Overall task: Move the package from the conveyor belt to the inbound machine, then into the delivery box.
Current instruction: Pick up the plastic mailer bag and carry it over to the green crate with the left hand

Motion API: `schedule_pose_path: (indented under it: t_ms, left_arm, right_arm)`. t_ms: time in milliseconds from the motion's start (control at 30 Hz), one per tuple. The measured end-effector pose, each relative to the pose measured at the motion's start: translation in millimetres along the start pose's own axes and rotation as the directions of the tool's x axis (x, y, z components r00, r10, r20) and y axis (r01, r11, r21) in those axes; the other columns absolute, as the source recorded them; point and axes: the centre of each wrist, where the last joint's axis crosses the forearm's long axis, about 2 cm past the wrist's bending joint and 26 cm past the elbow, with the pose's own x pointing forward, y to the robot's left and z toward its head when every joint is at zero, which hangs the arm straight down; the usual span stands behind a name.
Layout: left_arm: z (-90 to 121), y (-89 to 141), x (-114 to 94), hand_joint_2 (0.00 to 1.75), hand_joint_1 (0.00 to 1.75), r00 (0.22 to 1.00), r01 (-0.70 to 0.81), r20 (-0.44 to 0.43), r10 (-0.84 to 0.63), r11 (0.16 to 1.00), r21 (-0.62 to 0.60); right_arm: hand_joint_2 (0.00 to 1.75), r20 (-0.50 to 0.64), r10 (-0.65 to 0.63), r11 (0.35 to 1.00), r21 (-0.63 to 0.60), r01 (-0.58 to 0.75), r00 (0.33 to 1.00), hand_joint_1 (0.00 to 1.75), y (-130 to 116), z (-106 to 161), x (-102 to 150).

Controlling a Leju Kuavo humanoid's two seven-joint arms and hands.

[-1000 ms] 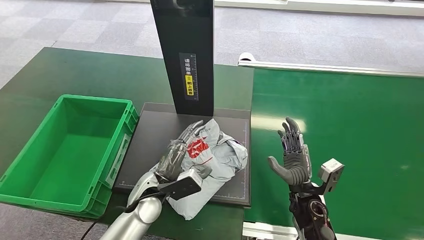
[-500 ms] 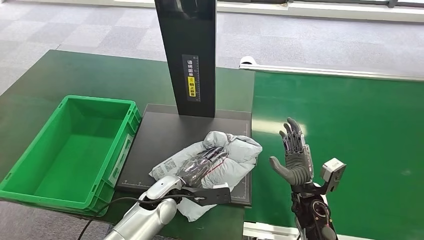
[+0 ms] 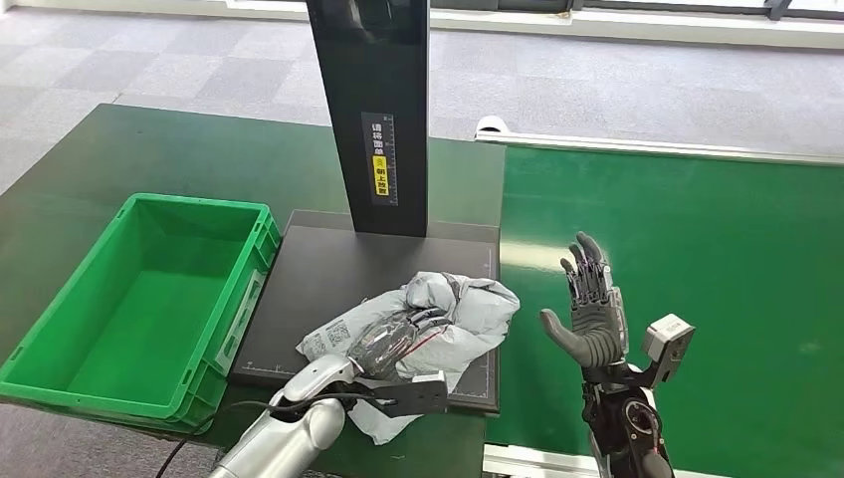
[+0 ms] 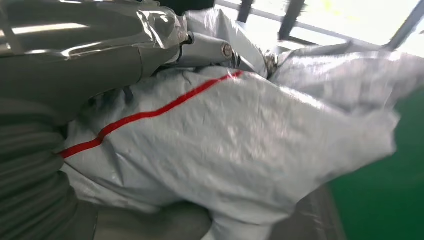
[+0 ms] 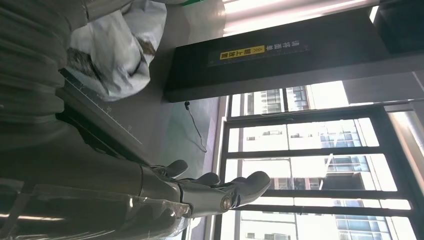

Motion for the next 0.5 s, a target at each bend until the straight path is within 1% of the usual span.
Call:
schedule_pose_path:
  t_ms: [67,100,167,267,367,433,500]
  left_arm:
    - [9.2,-2.3,1.4,1.75,1.75,0.992,-0.075,0.102,0.068,0.995,0.061]
    - [14.3,-3.6,2.7,1.75,1.75,0.986,-0.105,0.138,0.091,0.99,0.098]
    - [24.0,-4.1,4.7,1.75,1.75,0.973,-0.158,0.193,0.123,0.971,0.177]
    - [38.5,3.5,4.6,1.75,1.75,0.949,-0.237,0.275,0.153,0.923,0.304]
    - [54.3,12.2,4.2,1.75,1.75,0.938,-0.277,0.312,0.149,0.863,0.421]
    - [63.7,19.0,4.7,1.75,1.75,0.937,-0.29,0.322,0.135,0.814,0.503]
    - [71.8,26.2,4.5,1.75,1.75,0.938,-0.292,0.327,0.118,0.777,0.558]
  right_arm:
    - [1.75,-0.008,0.002,1.0,-0.005,-0.002,1.0,0.0,0.9,3.5,0.1]
    - [1.75,-0.011,0.003,1.0,-0.01,-0.003,1.0,0.0,1.3,5.8,0.0]
    - [1.75,-0.017,0.001,1.0,-0.019,-0.002,1.0,0.0,2.3,10.7,-0.2]
    - [1.75,-0.017,-0.005,1.0,-0.027,0.004,1.0,0.0,3.7,16.0,0.5]
    - [1.75,-0.018,-0.007,0.999,-0.033,0.007,1.0,0.0,4.8,19.8,1.5]
    - [1.75,-0.016,-0.008,0.999,-0.038,0.008,1.0,0.0,4.9,20.7,2.0]
    - [1.75,-0.014,-0.009,0.999,-0.04,0.008,1.0,0.0,4.8,20.9,2.4]
